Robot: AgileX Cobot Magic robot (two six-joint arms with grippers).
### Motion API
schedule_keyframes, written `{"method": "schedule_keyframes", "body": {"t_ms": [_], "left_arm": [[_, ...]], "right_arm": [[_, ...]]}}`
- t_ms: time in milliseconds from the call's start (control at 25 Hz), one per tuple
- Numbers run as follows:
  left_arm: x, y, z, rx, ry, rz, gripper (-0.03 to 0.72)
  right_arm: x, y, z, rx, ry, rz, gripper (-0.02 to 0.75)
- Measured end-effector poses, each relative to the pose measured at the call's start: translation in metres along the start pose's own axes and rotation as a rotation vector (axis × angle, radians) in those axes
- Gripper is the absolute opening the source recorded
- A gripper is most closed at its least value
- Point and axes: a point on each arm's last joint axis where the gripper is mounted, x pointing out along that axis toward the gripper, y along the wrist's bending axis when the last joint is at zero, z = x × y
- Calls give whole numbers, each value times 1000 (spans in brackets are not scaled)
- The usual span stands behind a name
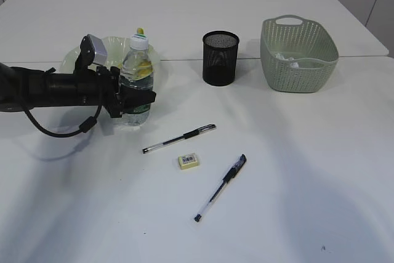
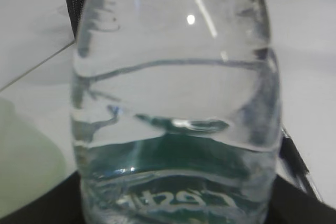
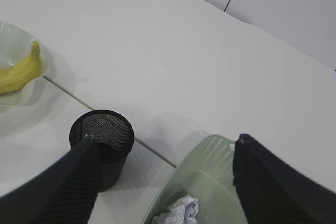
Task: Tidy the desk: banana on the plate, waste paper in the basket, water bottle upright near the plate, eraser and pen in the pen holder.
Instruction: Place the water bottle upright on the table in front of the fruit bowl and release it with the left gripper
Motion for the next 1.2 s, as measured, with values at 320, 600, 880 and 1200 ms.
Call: {"method": "schedule_keyframes", "body": {"t_ms": [320, 600, 880, 1200], "left_arm": [[0, 1, 0, -16, 3, 6, 428], [0, 1, 0, -19, 4, 7, 434], [0, 1, -1, -21, 6, 8, 456], [0, 1, -1, -27, 6, 8, 462]], "right_arm": [[0, -1, -1, -18, 6, -7, 579], [0, -2, 1, -19, -9, -26, 577], [0, -4, 2, -15, -24, -44, 577], [-1, -10, 7, 44, -83, -110, 577]]}}
